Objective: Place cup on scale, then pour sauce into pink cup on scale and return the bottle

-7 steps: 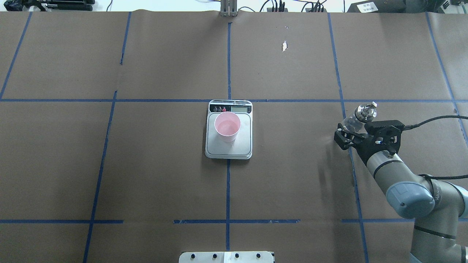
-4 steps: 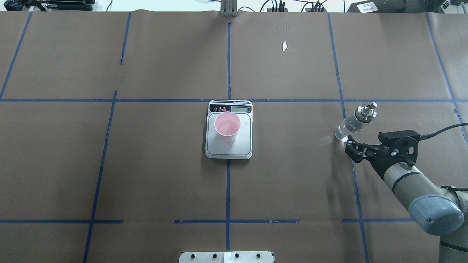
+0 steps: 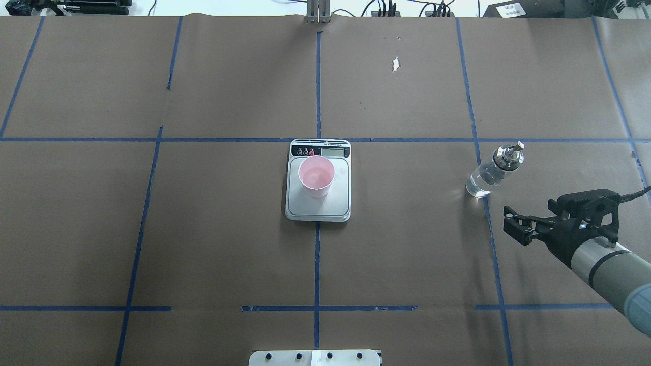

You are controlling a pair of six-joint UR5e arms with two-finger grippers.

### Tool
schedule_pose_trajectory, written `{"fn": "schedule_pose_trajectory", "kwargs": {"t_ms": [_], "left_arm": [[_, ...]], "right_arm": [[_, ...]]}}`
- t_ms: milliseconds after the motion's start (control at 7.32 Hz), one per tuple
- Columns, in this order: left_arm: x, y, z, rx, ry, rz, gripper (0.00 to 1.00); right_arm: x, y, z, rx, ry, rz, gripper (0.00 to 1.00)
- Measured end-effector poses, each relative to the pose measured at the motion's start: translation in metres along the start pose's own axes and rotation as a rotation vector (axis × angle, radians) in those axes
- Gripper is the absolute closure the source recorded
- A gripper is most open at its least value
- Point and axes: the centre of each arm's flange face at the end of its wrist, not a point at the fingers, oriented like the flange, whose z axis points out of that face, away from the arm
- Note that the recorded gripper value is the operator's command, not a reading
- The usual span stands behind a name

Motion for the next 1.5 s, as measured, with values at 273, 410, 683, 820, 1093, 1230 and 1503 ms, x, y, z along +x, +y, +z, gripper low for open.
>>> {"fn": "schedule_pose_trajectory", "kwargs": {"t_ms": [273, 410, 683, 820, 1093, 1230, 1503], "left_arm": [[-0.001, 0.002, 0.001, -0.001, 0.0, 0.001, 0.0], [-0.002, 0.004, 0.002, -0.003, 0.0, 0.0, 0.0], [-0.003, 0.006, 0.004, -0.005, 0.001, -0.001, 0.0], [-0.003, 0.007, 0.003, -0.005, 0.002, 0.0, 0.0], [-0.002, 0.006, 0.003, -0.003, 0.003, 0.0, 0.0], [-0.002, 0.006, 0.002, -0.002, 0.002, 0.001, 0.0], [-0.002, 0.006, 0.001, 0.0, 0.002, 0.002, 0.0]], "right_arm": [[-0.008, -0.017, -0.032, -0.088, 0.006, -0.016, 0.0], [-0.009, -0.029, -0.042, -0.137, 0.016, -0.01, 0.0], [0.019, -0.07, -0.052, -0.248, 0.022, 0.014, 0.0], [0.042, -0.089, -0.056, -0.299, 0.005, 0.002, 0.0], [0.103, -0.118, -0.053, -0.384, -0.04, -0.049, 0.0], [0.143, -0.133, -0.045, -0.414, -0.076, -0.064, 0.0], [0.231, -0.15, -0.035, -0.444, -0.139, -0.083, 0.0]]}}
